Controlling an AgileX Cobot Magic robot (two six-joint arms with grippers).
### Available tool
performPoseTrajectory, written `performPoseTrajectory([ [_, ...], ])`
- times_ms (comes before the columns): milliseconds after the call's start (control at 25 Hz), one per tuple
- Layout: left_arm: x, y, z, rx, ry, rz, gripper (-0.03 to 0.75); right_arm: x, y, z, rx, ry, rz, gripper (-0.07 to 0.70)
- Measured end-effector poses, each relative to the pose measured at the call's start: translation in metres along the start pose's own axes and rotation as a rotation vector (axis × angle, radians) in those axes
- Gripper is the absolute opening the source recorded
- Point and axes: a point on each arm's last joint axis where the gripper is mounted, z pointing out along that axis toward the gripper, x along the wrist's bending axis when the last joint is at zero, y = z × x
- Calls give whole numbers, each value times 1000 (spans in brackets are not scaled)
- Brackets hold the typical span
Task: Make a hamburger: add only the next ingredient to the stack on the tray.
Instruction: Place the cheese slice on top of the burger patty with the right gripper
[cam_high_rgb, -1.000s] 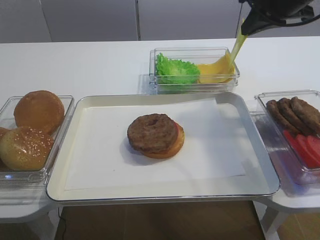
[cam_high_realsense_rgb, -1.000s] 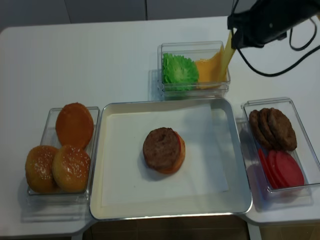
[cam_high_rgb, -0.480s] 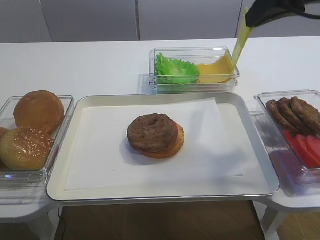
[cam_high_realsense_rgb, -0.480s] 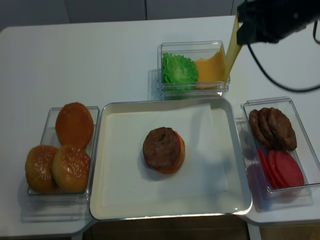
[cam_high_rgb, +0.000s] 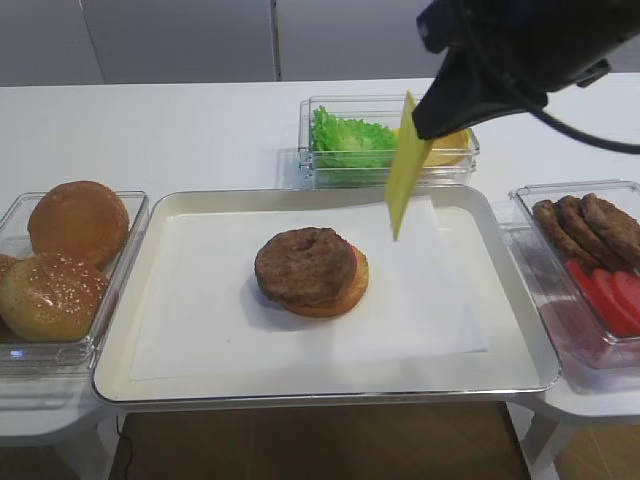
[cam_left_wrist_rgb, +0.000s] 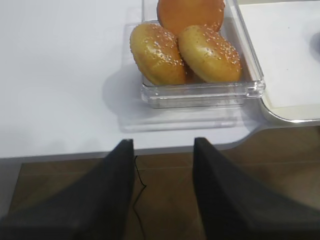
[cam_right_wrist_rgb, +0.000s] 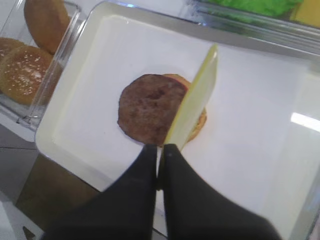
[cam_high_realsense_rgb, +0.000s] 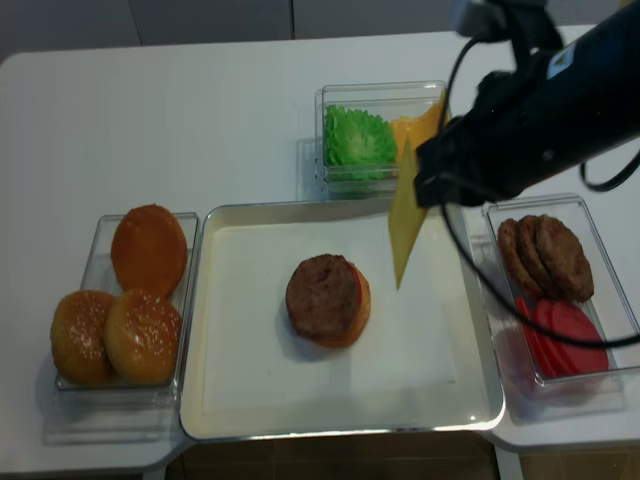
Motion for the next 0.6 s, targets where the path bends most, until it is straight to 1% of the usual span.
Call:
performPoseTrajectory([
  [200, 0, 0, 0, 0, 0, 0, 293, 31, -4, 15, -7, 58, -53, 36],
  [280, 0, 0, 0, 0, 0, 0, 293, 41, -5, 26, 6, 85, -67, 36],
  [400, 0, 0, 0, 0, 0, 0, 293, 51, -5, 47, 26, 119, -60, 36],
  [600, 0, 0, 0, 0, 0, 0, 293, 63, -4, 73, 26, 180, -55, 36],
])
